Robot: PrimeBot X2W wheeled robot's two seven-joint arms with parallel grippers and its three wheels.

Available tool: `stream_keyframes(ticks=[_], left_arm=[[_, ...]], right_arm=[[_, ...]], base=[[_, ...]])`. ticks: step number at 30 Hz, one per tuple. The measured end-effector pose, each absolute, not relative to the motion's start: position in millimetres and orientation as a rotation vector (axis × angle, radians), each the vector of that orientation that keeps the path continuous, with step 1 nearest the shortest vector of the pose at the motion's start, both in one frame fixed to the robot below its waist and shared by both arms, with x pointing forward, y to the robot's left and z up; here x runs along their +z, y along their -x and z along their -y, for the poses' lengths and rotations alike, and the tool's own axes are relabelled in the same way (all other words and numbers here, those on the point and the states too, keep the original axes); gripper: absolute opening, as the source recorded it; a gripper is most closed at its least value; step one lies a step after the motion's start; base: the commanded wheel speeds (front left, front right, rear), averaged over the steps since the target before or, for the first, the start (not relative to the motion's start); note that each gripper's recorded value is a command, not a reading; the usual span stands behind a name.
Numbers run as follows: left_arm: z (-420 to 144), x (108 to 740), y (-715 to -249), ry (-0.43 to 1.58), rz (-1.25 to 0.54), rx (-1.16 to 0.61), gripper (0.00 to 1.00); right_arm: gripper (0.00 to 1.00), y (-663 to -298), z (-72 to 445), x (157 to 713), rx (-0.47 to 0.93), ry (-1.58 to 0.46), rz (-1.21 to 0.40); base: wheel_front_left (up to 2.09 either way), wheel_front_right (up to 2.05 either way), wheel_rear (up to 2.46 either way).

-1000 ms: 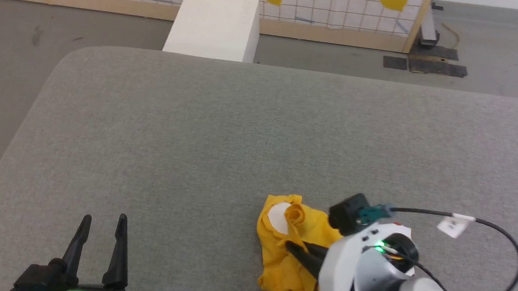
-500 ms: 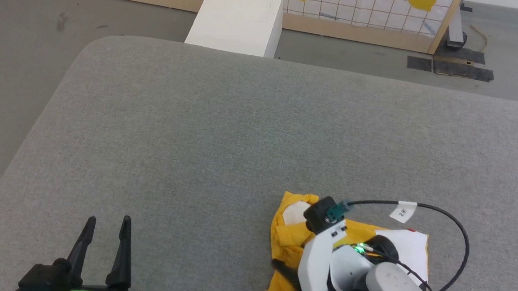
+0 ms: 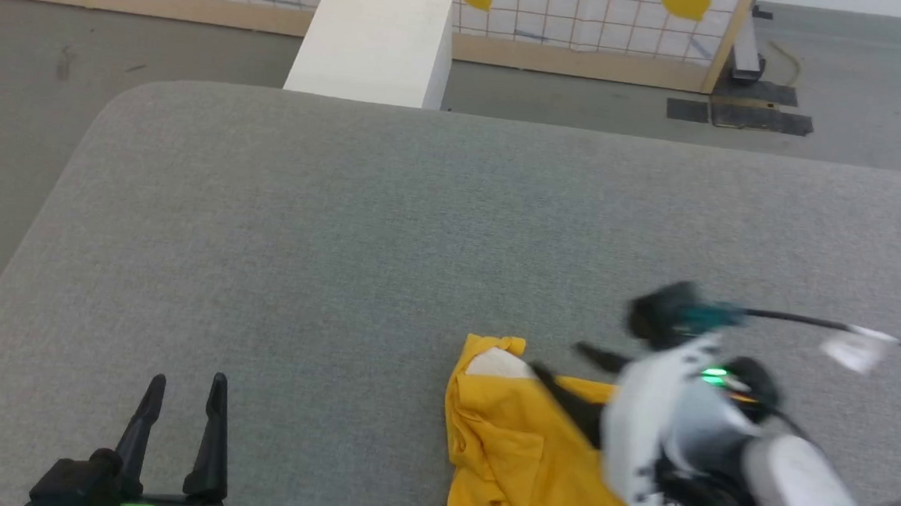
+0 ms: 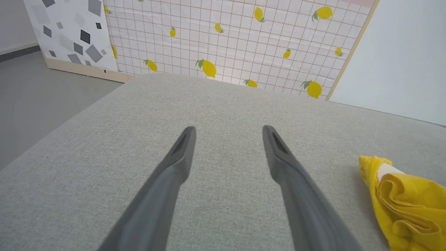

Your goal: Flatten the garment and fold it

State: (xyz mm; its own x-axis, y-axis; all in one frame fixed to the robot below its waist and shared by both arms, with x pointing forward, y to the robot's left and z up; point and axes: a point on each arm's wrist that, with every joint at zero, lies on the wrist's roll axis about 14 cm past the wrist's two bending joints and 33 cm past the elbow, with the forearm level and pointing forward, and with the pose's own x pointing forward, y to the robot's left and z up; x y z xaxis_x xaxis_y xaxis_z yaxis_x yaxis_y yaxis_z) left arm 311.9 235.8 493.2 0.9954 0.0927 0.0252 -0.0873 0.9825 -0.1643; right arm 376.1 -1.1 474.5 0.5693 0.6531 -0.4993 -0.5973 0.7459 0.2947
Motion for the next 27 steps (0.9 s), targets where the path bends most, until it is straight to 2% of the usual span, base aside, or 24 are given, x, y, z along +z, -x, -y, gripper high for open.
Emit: stream_keyframes(ticks=[6, 11, 17, 27], left_arm=[[-232.1, 499.3, -318.4, 0.16, 0.053, 0.072, 1.0], [-225.5, 500.1, -325.1, 0.158, 0.055, 0.049, 1.0], [-217.9, 496.0, -330.5, 0.164, 0.041, 0.026, 1.0], [-227.0, 488.3, -325.6, 0.144, 0.009, 0.04, 1.0]], right_arm=[[1.0, -385.3, 83.1, 489.2, 0.462, -0.102, -0.461], [1.0, -359.6, 125.7, 468.3, 0.3, -0.135, -0.506], [1.0, -330.2, 134.9, 432.0, 0.246, -0.197, -0.654], [1.0, -328.8, 128.6, 394.9, 0.244, -0.252, -0.778]], base=[[0.0, 0.0, 0.0], [0.0, 0.0, 0.0], [0.0, 0.0, 0.0], [0.0, 0.0, 0.0]])
